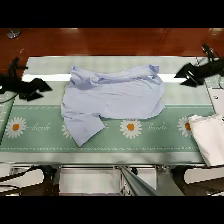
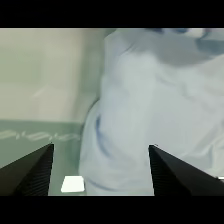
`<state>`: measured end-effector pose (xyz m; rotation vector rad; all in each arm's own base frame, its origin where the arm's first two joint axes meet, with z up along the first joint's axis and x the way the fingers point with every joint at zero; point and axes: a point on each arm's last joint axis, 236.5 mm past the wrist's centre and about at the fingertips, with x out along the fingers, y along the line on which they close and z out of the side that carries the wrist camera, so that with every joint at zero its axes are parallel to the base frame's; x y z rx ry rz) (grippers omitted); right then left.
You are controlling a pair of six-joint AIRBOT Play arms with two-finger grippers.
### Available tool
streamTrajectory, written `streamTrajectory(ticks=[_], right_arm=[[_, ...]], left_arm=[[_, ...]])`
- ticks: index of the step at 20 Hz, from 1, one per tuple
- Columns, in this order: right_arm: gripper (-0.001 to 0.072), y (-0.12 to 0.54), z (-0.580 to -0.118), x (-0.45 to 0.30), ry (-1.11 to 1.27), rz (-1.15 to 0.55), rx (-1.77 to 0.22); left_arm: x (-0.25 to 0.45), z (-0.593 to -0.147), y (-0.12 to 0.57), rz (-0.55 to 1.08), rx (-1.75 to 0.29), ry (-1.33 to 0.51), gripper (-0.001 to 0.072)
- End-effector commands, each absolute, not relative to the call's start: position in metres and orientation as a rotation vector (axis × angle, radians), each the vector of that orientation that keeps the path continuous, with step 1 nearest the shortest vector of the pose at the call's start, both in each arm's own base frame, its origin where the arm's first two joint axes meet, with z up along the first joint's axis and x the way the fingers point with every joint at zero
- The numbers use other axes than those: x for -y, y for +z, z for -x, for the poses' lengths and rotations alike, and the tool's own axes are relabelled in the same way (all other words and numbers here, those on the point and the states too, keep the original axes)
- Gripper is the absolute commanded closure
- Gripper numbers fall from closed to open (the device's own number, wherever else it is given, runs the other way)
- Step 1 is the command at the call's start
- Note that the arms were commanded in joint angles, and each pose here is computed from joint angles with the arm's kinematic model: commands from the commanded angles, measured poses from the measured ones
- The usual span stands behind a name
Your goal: Fold the shirts.
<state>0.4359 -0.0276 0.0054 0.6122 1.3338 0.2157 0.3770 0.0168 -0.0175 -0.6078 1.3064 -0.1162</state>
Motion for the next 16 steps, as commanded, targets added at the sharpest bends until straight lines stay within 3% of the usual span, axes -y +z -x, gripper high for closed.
streamTrajectory(ticks=[1, 4, 7, 16], right_arm=[[0.0095, -0.016, -0.380, 0.061, 0.060, -0.688, -1.304], [0.0095, -0.014, -0.369, 0.023, 0.126, -0.849, -1.142], [0.0095, -0.011, -0.353, -0.005, 0.208, -0.905, -1.109], [0.0095, -0.016, -0.327, -0.022, 0.249, -0.901, -1.137]], left_arm=[[-0.032, -0.294, -0.059, 0.820, -1.454, -0.007, 0.0006], [0.003, -0.282, -0.066, 1.030, -1.369, -0.121, 0.0006], [0.020, -0.298, -0.067, 1.109, -1.248, -0.174, 0.0006], [0.058, -0.329, -0.089, 1.036, -1.210, -0.155, 0.0007]])
